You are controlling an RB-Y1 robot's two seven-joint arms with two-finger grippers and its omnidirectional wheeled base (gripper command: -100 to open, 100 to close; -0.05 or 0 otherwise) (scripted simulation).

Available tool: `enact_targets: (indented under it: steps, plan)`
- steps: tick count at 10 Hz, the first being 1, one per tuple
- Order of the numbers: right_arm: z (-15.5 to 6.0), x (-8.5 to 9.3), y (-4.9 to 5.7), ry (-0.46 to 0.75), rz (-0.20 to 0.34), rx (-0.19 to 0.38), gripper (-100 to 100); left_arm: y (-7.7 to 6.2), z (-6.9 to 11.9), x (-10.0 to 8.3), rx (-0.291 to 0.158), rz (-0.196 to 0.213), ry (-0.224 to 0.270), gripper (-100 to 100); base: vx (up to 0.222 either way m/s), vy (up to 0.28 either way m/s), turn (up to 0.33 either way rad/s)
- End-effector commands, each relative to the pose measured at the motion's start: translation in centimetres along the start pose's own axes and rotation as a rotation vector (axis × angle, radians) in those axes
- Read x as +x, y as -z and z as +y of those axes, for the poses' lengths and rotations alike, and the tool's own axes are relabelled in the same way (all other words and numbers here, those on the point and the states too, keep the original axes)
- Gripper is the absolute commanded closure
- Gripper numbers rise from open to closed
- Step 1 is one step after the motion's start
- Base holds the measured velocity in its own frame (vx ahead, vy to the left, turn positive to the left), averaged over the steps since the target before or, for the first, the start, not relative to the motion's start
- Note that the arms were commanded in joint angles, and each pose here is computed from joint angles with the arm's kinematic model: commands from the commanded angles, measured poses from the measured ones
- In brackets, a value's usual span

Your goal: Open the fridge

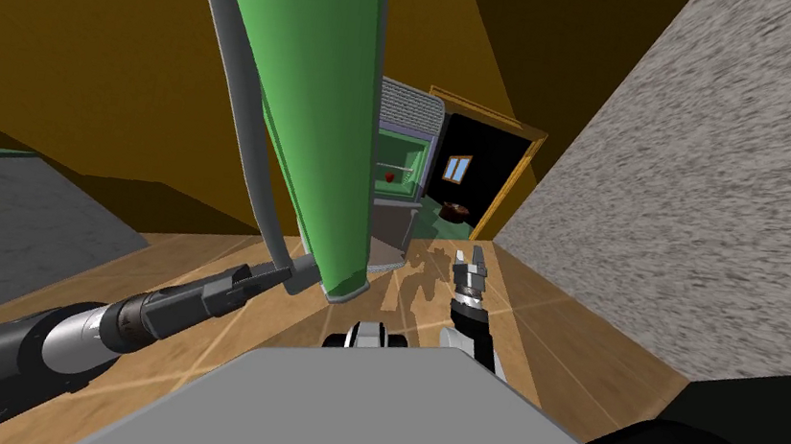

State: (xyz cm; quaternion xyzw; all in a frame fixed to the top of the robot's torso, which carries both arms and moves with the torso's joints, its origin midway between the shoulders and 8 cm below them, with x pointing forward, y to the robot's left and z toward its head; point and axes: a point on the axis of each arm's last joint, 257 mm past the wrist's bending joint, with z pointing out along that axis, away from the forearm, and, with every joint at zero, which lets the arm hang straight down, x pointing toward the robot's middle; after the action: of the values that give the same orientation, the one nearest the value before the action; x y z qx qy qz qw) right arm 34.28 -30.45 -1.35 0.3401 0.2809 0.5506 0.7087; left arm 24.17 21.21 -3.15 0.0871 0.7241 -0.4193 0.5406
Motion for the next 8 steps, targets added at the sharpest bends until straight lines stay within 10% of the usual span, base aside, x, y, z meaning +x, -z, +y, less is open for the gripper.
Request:
enact_targets:
  steps: [1, 2, 3, 8]
  plan:
    - [0.00, 0.00, 0.00, 0.000, 0.000, 0.000, 0, -0.25, -1.70, -0.58, 0.042, 0.023, 0.005, -100, 0.056, -0.012, 0.198]
    - [0.00, 0.00, 0.00, 0.000, 0.000, 0.000, 0, -0.33, -1.24, -0.54, 0.031, 0.017, 0.004, -100, 0.026, -0.009, 0.040]
    - [0.00, 0.00, 0.00, 0.000, 0.000, 0.000, 0, -0.37, -1.38, -0.55, 0.035, 0.018, 0.004, 0, 0.000, 0.000, 0.000]
    - [0.00, 0.00, 0.00, 0.000, 0.000, 0.000, 0, -0.38, -1.43, -0.53, 0.036, 0.018, 0.004, 0, 0.000, 0.000, 0.000]
